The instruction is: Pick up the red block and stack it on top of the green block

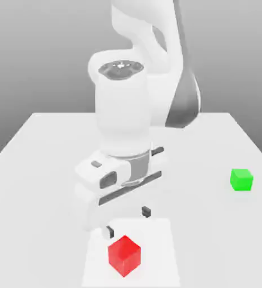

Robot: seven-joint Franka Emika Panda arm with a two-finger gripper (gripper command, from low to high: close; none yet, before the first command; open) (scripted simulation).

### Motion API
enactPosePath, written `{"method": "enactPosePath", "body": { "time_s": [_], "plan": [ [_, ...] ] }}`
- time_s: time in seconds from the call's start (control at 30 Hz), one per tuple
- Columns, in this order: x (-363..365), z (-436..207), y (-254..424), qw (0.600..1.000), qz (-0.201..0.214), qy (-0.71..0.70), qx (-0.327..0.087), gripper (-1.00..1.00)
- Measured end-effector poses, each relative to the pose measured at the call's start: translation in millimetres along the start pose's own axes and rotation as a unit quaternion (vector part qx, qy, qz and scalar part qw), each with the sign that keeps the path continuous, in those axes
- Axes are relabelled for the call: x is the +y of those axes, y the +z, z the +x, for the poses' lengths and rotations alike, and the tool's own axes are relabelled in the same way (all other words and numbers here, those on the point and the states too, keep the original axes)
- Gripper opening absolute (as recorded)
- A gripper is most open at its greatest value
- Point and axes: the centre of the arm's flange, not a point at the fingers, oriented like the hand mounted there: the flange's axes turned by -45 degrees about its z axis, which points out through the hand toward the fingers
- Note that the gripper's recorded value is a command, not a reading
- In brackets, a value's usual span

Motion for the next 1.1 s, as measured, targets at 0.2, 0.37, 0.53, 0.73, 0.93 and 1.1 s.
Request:
{"method": "enactPosePath", "body": {
  "time_s": [0.2, 0.37, 0.53, 0.73, 0.93, 1.1],
  "plan": [
    [-2, -3, 58, 1.0, 0.002, -0.006, -0.006, -1.0],
    [-2, -4, 63, 1.0, 0.003, -0.006, -0.007, -1.0],
    [-1, -2, 19, 1.0, 0.002, -0.006, -0.006, -1.0],
    [-116, 58, -9, 0.997, 0.018, -0.074, -0.001, -1.0],
    [-320, 81, -26, 0.981, 0.027, -0.194, -0.004, -1.0],
    [-429, 41, -37, 0.97, 0.014, -0.243, -0.006, -1.0]
  ]
}}
